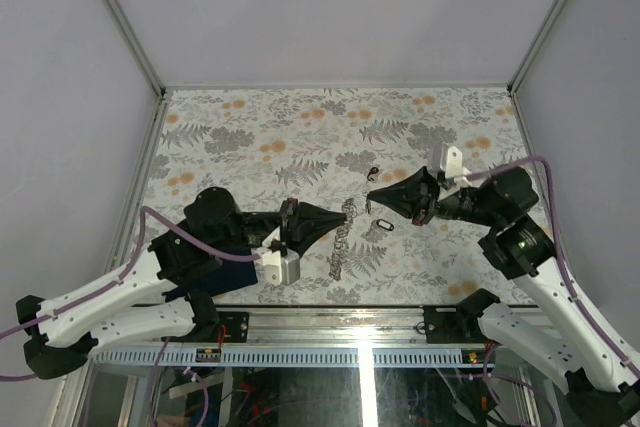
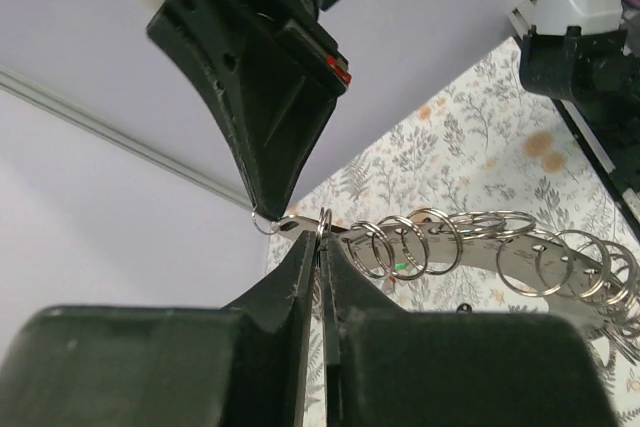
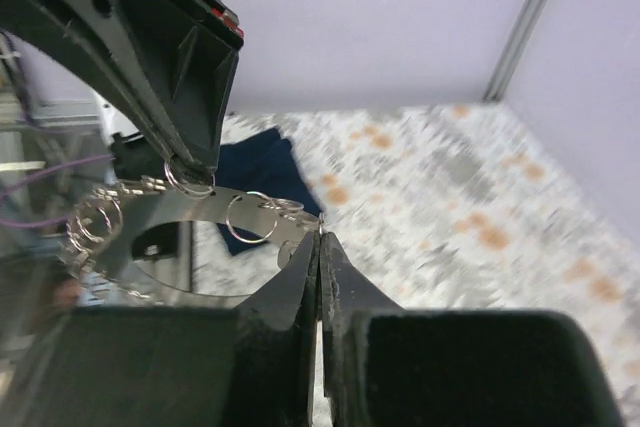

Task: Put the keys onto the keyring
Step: Pick up the key from the center of the board, then insert the key onto the keyring.

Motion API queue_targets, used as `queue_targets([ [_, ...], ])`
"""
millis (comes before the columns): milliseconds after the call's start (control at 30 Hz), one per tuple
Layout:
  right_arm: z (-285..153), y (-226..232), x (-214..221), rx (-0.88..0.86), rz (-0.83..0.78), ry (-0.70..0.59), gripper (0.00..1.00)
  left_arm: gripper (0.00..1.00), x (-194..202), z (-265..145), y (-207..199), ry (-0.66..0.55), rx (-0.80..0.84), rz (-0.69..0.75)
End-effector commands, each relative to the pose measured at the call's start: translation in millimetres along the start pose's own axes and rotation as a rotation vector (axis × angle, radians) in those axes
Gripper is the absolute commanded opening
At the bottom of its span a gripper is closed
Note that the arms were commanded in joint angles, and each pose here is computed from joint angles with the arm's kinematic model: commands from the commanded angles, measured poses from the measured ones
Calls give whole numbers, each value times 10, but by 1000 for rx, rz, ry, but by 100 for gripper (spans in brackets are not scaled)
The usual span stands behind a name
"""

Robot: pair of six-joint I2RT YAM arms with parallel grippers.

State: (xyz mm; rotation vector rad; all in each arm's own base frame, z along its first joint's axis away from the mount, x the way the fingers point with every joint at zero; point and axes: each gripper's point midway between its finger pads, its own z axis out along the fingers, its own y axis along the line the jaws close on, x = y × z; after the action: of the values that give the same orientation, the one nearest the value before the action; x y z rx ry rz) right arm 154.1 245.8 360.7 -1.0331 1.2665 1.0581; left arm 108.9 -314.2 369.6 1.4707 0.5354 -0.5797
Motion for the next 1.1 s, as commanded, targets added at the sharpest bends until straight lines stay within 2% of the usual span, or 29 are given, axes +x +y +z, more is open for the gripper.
queue_targets([
  [0,-1,11,-496,-15,-439,-197,0,0,-364,-59,285,-129,-109,69],
  [300,-53,39,-776,16,-862,-240,0,0,-594,-176,439,-246,-199,61],
  [533,-12,164,-813,-25,-1061,-205,0,0,-717,-341,562,-333,-242,39],
  [700,3,203,-978,-27,-1114,-214,0,0,-775,-432,617,-397,-277,13],
  [1067,205,272,-1055,-89,-1193,-190,0,0,-859,-550,640,-537,-317,-66],
])
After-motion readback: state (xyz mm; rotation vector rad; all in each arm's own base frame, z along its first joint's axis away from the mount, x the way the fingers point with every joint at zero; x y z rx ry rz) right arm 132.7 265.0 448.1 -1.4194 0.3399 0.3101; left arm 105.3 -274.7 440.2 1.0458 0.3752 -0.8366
